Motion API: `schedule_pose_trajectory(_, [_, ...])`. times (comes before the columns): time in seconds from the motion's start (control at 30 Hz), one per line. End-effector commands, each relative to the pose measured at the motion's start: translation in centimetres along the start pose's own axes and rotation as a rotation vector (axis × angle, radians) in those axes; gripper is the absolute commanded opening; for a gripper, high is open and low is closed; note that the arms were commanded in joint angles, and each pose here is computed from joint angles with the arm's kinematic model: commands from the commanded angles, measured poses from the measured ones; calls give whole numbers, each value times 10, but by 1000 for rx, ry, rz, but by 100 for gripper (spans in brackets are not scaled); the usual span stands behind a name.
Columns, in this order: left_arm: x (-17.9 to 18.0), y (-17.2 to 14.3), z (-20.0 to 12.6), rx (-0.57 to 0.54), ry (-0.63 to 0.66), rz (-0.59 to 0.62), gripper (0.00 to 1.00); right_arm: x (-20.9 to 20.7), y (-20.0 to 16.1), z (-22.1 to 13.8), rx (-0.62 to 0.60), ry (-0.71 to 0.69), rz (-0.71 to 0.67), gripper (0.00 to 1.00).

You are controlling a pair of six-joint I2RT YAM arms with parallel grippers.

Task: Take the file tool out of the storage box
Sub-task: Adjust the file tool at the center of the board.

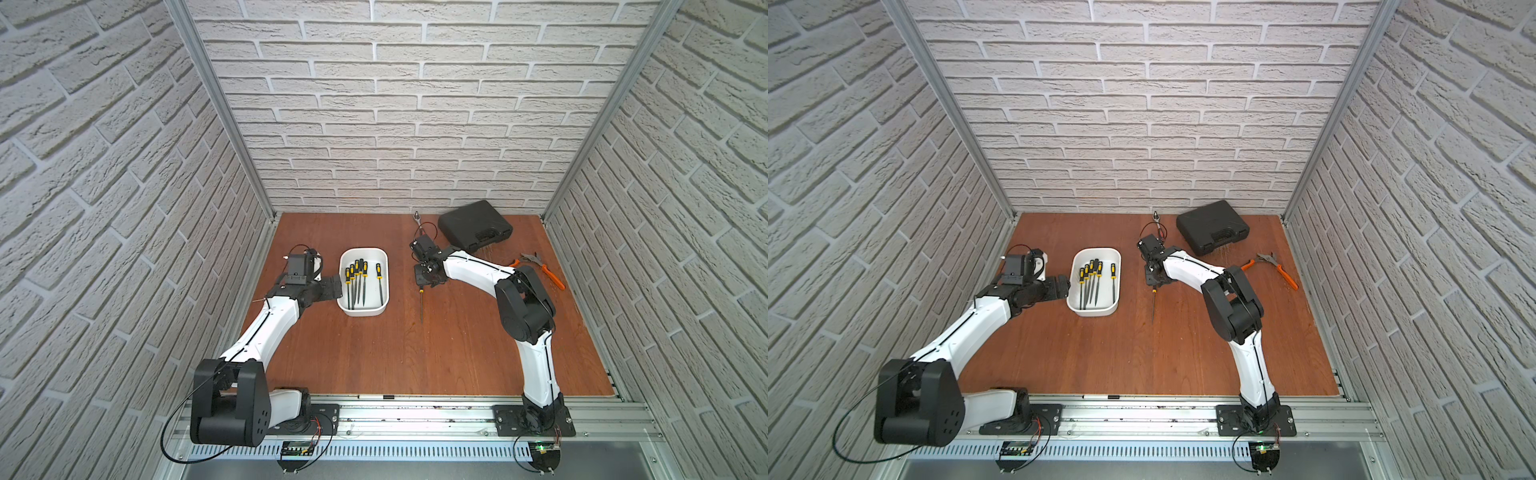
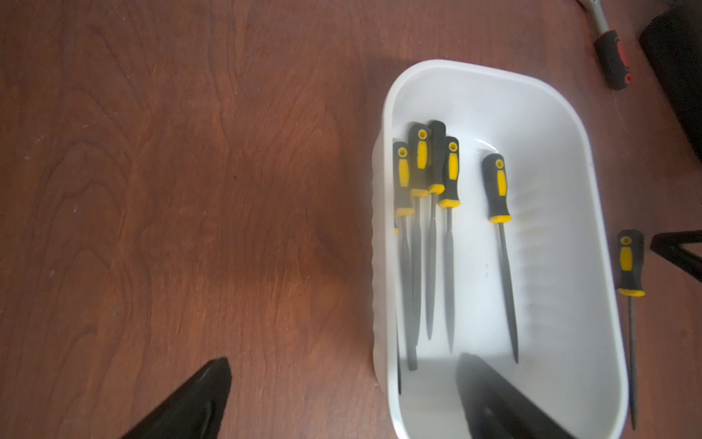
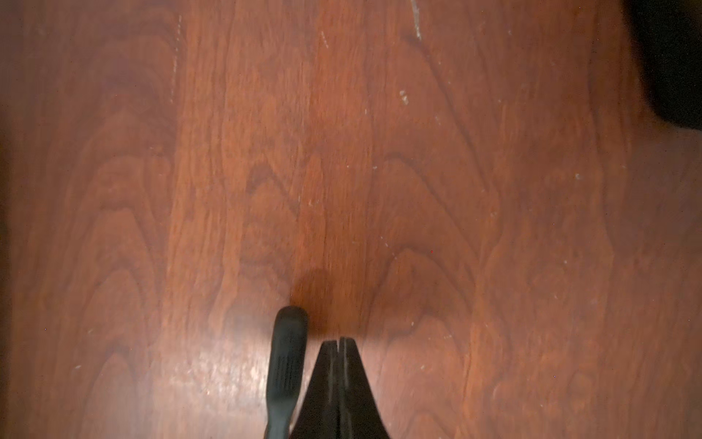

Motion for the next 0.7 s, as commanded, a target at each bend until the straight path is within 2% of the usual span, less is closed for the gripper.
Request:
schedule_pose_trajectory(0.0, [-2, 4, -6, -32, 1, 21, 98, 6, 7, -3, -11, -13, -36, 2])
schedule_pose_trajectory(0.33, [-2, 3, -5, -32, 0, 21, 99, 37, 5, -18, -25, 49, -83, 2])
schedule_pose_trajectory(0.6, [-1, 4, -6, -35, 5, 24, 98, 40, 5, -33, -66, 87, -69, 2])
schedule_pose_trajectory(0.67, [-2, 4, -7, -38, 5, 24, 98, 40, 9, -47, -101, 131, -66, 8])
Point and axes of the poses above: each gripper's point midway between its finger pads, its own z axis out along the fingers, its own x axis along the line the jaws close on, y = z × x, the point moved 10 cm from there along -z, back along the fingers, and after that the axes turned 7 degrees about z, right-handed, at the moved point
